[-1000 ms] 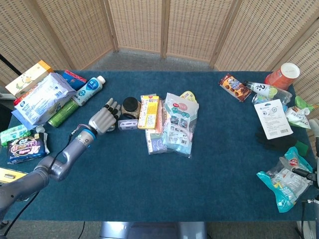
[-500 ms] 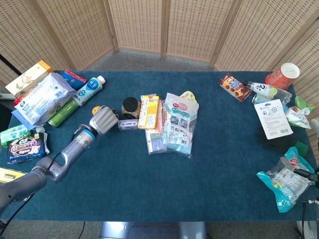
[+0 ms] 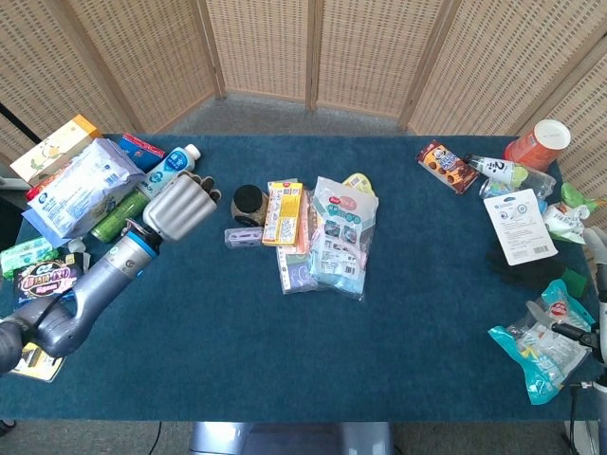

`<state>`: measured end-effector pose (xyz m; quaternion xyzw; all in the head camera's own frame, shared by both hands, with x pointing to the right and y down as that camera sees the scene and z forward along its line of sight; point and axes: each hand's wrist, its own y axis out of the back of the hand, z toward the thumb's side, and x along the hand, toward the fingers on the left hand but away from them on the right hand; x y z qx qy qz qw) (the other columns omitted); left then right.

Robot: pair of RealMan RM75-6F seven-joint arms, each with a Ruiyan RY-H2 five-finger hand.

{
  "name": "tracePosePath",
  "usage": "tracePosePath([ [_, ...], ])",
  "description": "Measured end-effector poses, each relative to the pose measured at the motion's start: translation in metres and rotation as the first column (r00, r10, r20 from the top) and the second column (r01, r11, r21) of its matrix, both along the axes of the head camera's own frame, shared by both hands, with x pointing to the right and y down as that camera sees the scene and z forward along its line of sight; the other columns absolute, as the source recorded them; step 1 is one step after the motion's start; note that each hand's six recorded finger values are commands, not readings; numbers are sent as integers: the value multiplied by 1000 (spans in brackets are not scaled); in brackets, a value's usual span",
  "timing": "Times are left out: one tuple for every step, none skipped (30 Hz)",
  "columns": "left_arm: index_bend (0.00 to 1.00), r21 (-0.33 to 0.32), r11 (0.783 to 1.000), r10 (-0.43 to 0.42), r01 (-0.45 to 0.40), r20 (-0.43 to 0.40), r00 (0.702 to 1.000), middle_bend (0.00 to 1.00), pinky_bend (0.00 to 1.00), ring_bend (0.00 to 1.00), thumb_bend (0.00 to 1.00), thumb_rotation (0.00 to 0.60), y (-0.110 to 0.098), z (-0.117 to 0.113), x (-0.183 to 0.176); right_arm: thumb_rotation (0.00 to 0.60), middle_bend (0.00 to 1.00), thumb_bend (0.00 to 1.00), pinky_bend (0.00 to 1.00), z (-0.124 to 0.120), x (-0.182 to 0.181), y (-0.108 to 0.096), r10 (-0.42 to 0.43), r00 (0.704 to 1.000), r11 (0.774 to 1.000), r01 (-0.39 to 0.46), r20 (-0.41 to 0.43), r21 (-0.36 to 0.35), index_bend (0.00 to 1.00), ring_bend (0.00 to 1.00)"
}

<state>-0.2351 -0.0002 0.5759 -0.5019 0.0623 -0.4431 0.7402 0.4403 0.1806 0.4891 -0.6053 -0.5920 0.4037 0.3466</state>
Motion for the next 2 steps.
tracePosePath([
  [760, 14, 1000, 1, -1, -3, 1000, 683, 777, 650, 0, 600, -2, -10, 1, 600, 0, 0, 0, 0, 0, 0, -1, 1000, 1000, 1, 1, 0, 0, 0],
  [760, 27, 1000, 1, -1, -6, 1000, 682, 777, 649, 0, 600, -3, -19, 1, 600, 0, 0, 0, 0, -1, 0, -2, 1000, 1000, 2, 1, 0, 0, 0],
])
